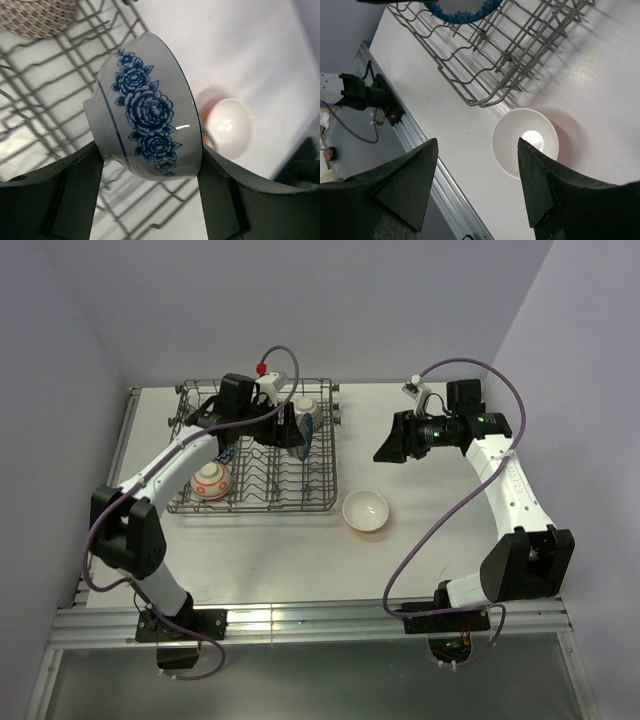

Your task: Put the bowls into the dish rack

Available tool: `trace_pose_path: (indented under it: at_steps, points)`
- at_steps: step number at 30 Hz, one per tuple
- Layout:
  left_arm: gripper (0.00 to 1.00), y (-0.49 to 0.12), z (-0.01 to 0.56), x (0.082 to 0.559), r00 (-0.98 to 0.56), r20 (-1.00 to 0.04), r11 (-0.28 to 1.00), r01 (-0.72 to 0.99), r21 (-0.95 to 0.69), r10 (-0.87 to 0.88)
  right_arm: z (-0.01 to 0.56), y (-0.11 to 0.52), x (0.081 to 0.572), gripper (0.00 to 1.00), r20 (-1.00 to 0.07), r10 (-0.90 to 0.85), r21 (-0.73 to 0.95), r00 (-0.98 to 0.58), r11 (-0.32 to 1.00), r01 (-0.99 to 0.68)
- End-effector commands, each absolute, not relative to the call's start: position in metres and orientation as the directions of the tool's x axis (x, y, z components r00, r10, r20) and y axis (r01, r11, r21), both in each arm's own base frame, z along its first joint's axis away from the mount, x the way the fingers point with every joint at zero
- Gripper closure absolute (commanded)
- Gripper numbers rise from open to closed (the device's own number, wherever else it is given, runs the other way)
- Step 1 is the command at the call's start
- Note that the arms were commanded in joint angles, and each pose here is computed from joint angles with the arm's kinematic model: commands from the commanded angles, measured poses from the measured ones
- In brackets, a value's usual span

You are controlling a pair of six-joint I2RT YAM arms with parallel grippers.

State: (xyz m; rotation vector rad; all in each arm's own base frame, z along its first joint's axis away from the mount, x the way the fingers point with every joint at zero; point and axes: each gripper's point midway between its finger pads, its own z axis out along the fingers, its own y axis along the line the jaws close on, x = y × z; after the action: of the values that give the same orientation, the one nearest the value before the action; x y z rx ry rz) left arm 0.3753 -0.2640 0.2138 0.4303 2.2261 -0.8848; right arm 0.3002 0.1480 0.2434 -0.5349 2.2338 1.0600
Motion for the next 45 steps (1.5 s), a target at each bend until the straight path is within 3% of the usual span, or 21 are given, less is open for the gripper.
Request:
trace_pose_path:
  at_steps: [1,13,19,45]
  points:
    - [1.0,-0.257,0.229,0.407,-0.546,-0.811,0.727,0.642,-0.243,0.211,0.257,0.143,0.299,0.28,-0.697,-0.099,0.536,-0.71,0.586,-0.608]
    - [1.0,-0.24,0.215,0.465,-0.315,-0.798,0.693,0.701,0.17,0.514,0.243,0.137,0.293,0.26,-0.677,-0.103,0.542,-0.729,0.599,-0.589]
    - [1.0,-0.254,0.199,0.474,-0.19,-0.737,0.594,0.732,0.334,0.649,0.24,0.135,0.293,0.26,-0.672,-0.109,0.537,-0.732,0.609,-0.584]
    - [1.0,-0.279,0.17,0.524,-0.094,-0.694,0.538,0.709,0.457,0.714,0.222,0.121,0.29,0.26,-0.629,-0.085,0.565,-0.773,0.633,-0.529]
